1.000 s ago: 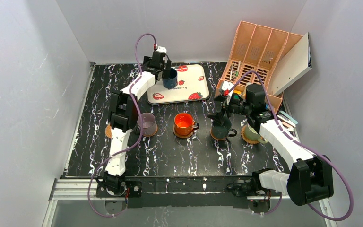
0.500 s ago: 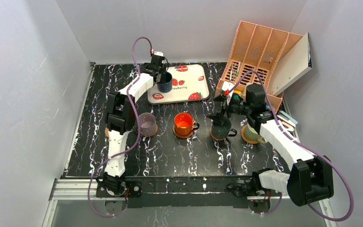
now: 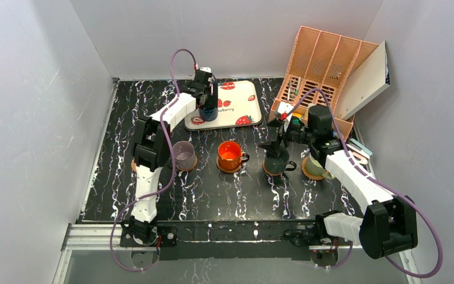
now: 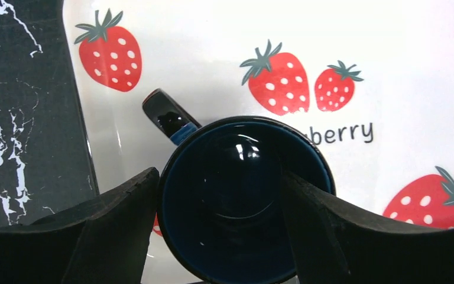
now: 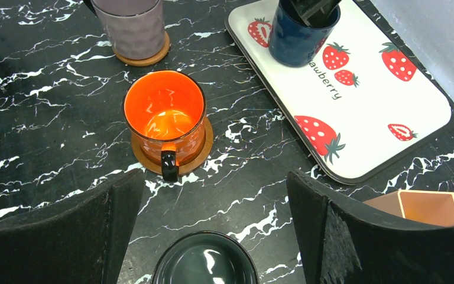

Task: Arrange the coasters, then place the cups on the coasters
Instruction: Move the cup to the tray.

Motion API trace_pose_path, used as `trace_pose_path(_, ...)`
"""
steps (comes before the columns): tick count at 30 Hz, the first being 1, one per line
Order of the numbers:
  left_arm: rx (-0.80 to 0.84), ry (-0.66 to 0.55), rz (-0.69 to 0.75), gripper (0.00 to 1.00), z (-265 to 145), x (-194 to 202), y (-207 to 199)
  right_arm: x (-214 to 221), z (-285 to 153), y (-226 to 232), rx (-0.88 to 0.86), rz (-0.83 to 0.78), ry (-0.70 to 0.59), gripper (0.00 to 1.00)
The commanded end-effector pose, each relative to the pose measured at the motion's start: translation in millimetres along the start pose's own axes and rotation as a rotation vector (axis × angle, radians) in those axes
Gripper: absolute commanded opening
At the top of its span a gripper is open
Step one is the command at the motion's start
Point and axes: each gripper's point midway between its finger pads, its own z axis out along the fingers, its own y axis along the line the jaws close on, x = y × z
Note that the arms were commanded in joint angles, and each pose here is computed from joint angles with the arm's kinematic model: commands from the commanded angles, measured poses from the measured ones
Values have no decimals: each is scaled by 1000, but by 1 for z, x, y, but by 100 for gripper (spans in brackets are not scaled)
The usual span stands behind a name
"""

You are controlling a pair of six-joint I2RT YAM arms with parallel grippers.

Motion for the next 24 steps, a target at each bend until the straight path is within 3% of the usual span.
trace_pose_path(1,32,-19,-13,73,-13,-15,-9,-11,-4,0,-3,-35,-29,99)
trace_pose_path(8,116,-2,-54,75,-25,-12,-22,-12,-4,0,-2,-38,-31,99)
trace_pose_path(20,93,-33,-62,76,-31,-19,-16,-11,-4,0,-1,-35,-27,99)
trace_pose_path(24,108,-132,-78,94,-55,-53,-3,-10,-3,0,-3,-32,-26,99)
